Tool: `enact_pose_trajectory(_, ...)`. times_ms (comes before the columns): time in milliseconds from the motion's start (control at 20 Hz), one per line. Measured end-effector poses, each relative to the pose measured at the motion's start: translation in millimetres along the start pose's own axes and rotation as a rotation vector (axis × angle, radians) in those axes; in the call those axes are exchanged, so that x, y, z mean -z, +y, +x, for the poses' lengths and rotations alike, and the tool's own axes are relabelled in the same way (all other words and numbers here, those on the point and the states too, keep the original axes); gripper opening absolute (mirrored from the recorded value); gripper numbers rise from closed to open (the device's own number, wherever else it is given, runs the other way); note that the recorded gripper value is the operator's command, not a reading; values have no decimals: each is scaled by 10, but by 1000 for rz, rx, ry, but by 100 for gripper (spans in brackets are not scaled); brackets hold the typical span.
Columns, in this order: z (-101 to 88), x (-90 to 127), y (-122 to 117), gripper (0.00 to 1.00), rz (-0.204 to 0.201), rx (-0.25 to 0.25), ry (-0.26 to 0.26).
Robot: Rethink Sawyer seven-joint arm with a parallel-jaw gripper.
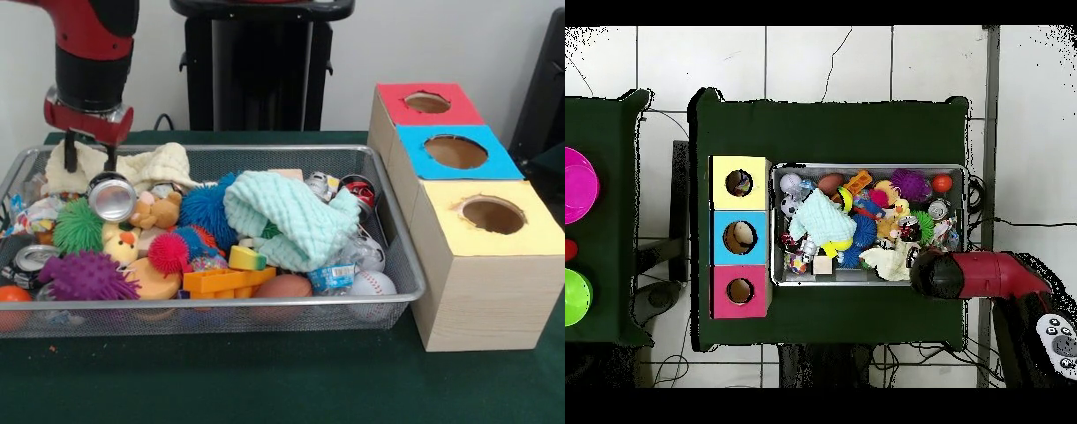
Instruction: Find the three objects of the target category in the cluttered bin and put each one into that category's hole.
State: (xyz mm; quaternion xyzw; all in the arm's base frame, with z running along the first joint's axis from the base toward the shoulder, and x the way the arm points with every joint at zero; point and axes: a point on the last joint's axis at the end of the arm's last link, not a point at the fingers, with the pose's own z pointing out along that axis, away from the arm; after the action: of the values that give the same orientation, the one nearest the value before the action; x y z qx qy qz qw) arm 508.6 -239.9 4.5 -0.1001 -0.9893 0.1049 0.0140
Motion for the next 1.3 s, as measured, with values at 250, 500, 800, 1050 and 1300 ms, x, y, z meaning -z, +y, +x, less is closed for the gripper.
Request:
enact_pose_trajectory(250, -30, -269, 47, 100, -19, 41, -23)
enact_pose_trajectory(500, -127, -311, 62, 100, 4, 94, -59)
enact_pose_trajectory(800, -214, -310, 84, 100, 39, 157, -91)
enact_pose_trajectory(1050, -271, -309, 73, 100, 52, 184, -105)
enact_pose_trajectory(1300, -300, -245, 68, 100, 64, 213, -76)
